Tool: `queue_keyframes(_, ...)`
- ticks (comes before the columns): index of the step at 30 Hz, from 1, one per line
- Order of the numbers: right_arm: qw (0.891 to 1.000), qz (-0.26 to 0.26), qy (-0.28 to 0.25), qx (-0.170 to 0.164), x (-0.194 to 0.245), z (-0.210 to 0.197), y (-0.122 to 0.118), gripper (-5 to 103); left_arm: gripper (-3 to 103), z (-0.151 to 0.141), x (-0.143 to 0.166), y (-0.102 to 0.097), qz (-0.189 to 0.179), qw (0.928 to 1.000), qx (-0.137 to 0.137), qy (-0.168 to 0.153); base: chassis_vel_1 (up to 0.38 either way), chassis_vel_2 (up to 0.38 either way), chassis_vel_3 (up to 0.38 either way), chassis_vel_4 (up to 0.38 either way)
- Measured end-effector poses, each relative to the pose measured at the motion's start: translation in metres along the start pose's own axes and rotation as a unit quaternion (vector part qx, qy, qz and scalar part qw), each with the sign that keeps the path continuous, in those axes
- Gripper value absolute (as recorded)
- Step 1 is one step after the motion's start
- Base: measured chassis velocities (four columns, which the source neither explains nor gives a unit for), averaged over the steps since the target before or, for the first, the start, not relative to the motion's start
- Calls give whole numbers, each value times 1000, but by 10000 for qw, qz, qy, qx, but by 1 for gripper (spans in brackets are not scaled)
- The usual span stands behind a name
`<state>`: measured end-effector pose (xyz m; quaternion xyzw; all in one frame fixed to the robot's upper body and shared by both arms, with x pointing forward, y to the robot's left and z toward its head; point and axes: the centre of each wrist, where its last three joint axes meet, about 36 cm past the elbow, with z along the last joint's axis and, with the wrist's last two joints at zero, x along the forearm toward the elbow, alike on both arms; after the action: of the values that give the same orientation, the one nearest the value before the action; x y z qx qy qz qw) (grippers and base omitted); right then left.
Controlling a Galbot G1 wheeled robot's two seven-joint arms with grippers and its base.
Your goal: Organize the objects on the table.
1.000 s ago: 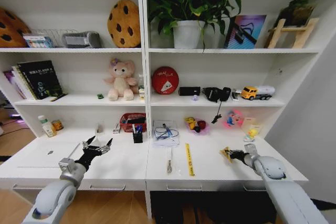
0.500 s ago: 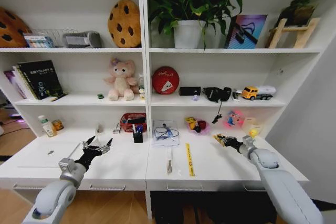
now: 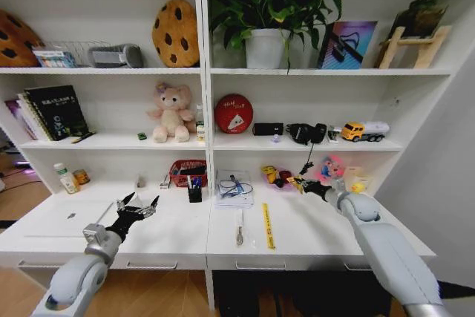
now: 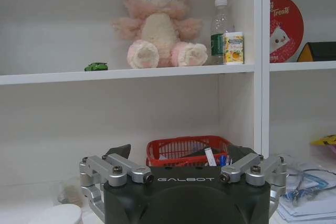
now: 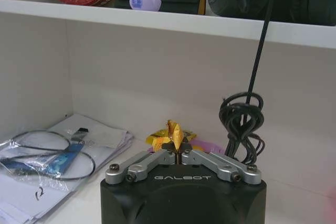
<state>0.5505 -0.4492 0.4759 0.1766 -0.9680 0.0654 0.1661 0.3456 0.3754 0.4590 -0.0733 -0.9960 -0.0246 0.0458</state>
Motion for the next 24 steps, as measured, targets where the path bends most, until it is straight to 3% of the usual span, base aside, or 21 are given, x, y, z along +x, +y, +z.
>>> queue_keyframes(6, 9994, -70, 10, -341, -26, -14, -11, 1, 100, 0, 0, 0, 1, 10000, 0, 0, 0, 0, 0, 0)
queue_keyframes(11, 9979, -262, 99, -592, -52, -14, -7, 1, 100, 0, 0, 0, 0, 10000, 0, 0, 0, 0, 0, 0)
queue_keyframes(19, 9958, -423, 197, -790, -84, -17, -1, 1, 100, 0, 0, 0, 0, 10000, 0, 0, 0, 0, 0, 0)
queue_keyframes(24, 9956, -257, 217, -875, -106, -36, -14, 1, 100, 0, 0, 0, -1, 10000, 0, 0, 0, 0, 0, 0)
